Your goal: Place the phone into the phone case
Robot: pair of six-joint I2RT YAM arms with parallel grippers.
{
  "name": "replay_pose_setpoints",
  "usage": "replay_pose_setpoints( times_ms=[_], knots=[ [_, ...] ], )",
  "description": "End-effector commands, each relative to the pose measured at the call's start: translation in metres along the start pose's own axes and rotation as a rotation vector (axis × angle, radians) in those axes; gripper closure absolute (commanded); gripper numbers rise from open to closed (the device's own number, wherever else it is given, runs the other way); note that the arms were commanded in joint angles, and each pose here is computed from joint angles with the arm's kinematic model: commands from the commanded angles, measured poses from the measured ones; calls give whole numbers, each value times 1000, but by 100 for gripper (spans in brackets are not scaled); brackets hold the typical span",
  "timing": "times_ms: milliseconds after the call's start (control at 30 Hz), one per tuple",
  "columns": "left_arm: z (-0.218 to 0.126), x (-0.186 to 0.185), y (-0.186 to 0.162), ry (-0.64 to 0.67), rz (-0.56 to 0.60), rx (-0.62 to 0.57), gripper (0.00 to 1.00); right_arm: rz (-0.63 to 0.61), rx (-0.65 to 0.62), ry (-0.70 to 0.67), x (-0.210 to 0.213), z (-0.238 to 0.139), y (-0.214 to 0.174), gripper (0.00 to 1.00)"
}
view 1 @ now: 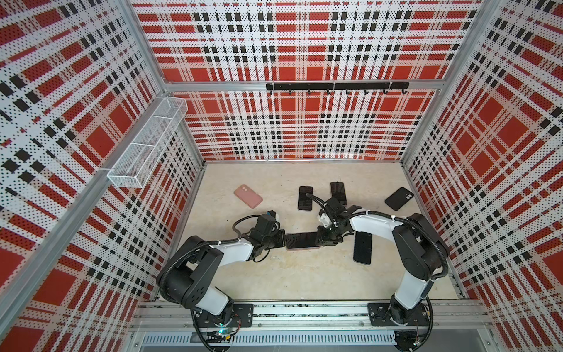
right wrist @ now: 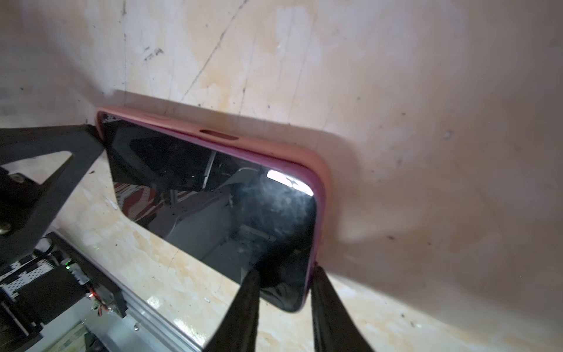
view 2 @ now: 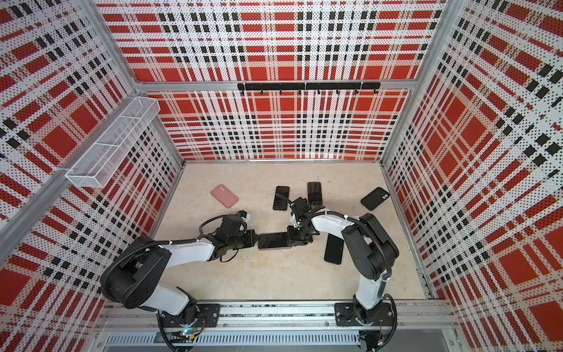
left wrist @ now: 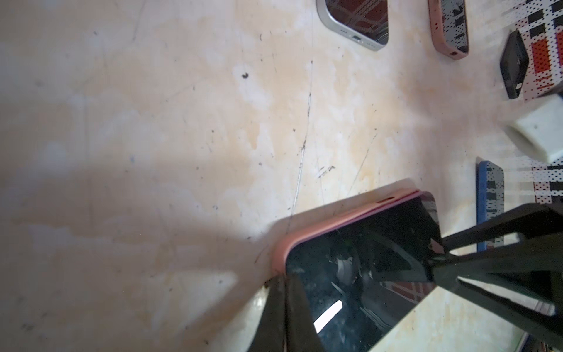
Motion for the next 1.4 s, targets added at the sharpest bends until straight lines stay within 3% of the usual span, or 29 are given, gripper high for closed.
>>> replay_pose_setpoints(
  times_ms=[0, 633, 933, 1167, 1367],
  knots=[
    [13, 31, -54, 119, -36, 280, 95, -14, 2, 81, 6, 12, 1, 64],
    [14, 26, -51, 91, -28, 268, 95, -95, -104, 136, 32, -32, 20, 73],
    [13, 23, -47, 94, -12, 252, 95, -147, -99, 79, 36, -38, 22, 67],
    [11, 22, -46, 99, -2, 242, 94, -155, -109, 111, 42, -40, 24, 63],
    [8, 18, -42, 77, 3, 232, 94, -150, -91, -17, 33, -53, 17, 63]
  ],
)
Point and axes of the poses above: each gripper's point midway between its finger pads, its own z axis out along the fingers, its own x axis along the line the jaws close on, y = z × x, the point moved 10 cm from there along -z, back along the fingers, and after that the axes turned 8 degrees about -z, right-handed, at the moved point
